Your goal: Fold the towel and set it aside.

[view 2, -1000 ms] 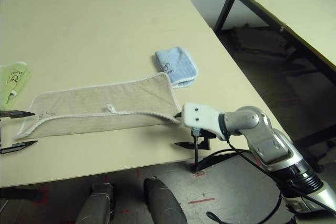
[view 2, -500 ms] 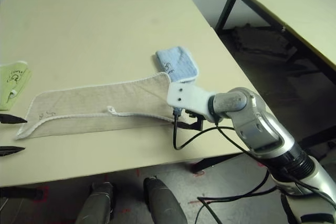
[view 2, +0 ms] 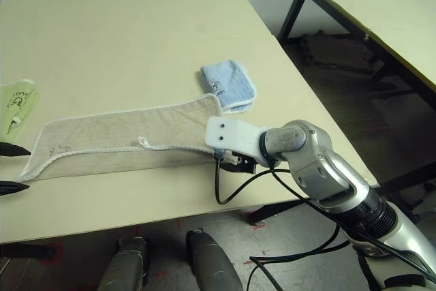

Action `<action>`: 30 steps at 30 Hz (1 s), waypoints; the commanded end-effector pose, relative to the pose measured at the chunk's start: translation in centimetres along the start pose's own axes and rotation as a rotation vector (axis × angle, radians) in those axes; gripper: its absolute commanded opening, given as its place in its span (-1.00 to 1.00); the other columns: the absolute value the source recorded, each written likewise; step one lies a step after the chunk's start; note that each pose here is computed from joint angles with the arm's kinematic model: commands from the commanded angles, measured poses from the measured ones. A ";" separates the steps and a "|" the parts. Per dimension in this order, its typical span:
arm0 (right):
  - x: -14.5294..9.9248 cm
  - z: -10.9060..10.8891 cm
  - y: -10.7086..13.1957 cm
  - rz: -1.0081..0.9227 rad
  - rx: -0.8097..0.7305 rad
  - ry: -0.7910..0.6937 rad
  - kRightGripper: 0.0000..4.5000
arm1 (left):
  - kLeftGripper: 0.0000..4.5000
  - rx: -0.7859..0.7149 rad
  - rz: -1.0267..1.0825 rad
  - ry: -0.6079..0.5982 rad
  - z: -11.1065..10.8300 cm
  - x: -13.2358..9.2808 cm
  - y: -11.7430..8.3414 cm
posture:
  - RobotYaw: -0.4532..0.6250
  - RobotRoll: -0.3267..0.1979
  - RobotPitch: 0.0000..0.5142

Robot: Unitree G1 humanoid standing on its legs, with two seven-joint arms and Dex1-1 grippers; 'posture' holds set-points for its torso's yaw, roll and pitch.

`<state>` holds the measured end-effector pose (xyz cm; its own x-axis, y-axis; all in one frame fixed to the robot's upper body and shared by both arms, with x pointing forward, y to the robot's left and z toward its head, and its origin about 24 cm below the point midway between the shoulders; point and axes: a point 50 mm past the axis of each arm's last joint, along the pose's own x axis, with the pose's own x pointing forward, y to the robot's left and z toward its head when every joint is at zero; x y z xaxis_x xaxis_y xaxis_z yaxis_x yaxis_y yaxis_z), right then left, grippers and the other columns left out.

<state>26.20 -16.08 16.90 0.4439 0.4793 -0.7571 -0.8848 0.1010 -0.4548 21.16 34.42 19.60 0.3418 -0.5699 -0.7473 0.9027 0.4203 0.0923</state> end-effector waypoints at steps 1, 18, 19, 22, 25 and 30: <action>0.3 0.1 0.4 0.024 -0.024 0.011 -0.53 | 1.00 -0.001 -0.045 0.106 0.5 -0.1 -0.7 | -0.30 0.25 -0.37; 0.5 0.3 0.4 0.036 -0.013 0.006 -1.00 | -0.18 0.397 0.054 0.419 0.8 4.1 -1.9 | -0.29 0.25 -0.40; 0.5 0.4 0.4 0.035 -0.013 0.005 -1.00 | -0.33 0.389 0.051 0.415 0.7 4.2 -1.9 | -0.29 0.25 -0.40; 0.5 0.4 0.4 0.034 -0.011 0.002 -1.00 | -0.80 0.377 0.042 0.426 0.0 4.6 -1.9 | -0.30 0.25 -0.40; 0.4 0.4 0.3 0.032 -0.010 0.004 -1.00 | -0.98 0.380 0.057 0.431 -0.3 4.4 -1.6 | -0.30 0.25 -0.41; 0.0 0.3 -0.1 0.033 -0.015 0.000 -1.00 | -0.98 0.381 0.113 0.392 0.3 3.1 -0.4 | -0.30 0.25 -0.42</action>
<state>26.20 -15.70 16.71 0.4207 0.4791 -0.7704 -0.8955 0.0835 -0.4371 21.84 32.01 17.14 0.3764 -0.1852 -0.9077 0.9254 0.1217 0.3589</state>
